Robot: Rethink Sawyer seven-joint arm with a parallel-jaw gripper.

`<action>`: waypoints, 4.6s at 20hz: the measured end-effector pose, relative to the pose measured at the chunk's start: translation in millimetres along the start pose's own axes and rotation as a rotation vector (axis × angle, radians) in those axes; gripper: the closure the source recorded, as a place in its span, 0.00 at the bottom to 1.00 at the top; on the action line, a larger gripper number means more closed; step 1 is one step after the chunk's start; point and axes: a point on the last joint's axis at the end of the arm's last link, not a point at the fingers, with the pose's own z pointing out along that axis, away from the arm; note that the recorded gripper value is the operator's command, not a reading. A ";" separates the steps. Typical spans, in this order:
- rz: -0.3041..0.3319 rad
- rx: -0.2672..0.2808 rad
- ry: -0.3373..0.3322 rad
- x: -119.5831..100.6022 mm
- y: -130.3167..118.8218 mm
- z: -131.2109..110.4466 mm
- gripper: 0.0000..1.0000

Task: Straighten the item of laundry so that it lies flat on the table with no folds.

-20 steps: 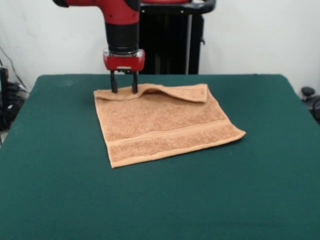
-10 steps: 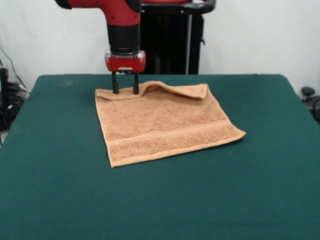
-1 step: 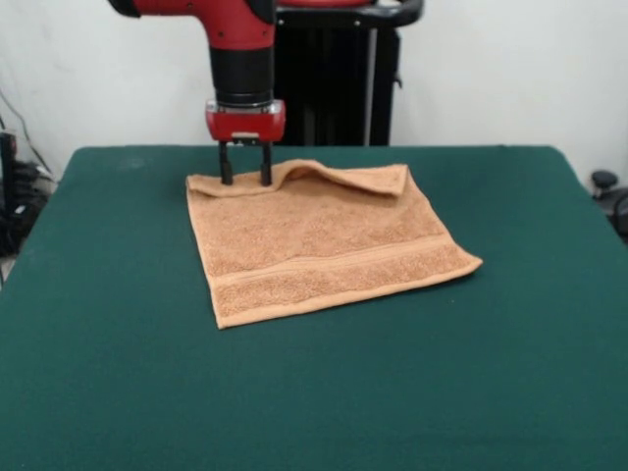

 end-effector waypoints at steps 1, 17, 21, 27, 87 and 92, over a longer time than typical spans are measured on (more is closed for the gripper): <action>-0.001 0.000 0.000 -0.1 0.1 -0.1 0.00; 0.037 0.038 -0.034 -4.6 -17.8 -38.2 0.00; 0.064 0.062 -0.017 0.0 -27.8 -55.8 0.00; 0.069 0.093 0.021 4.4 -32.7 -70.8 0.00; 0.033 0.035 0.089 -50.8 86.8 -70.8 0.00; 0.040 0.042 0.102 -45.8 84.2 -68.7 0.00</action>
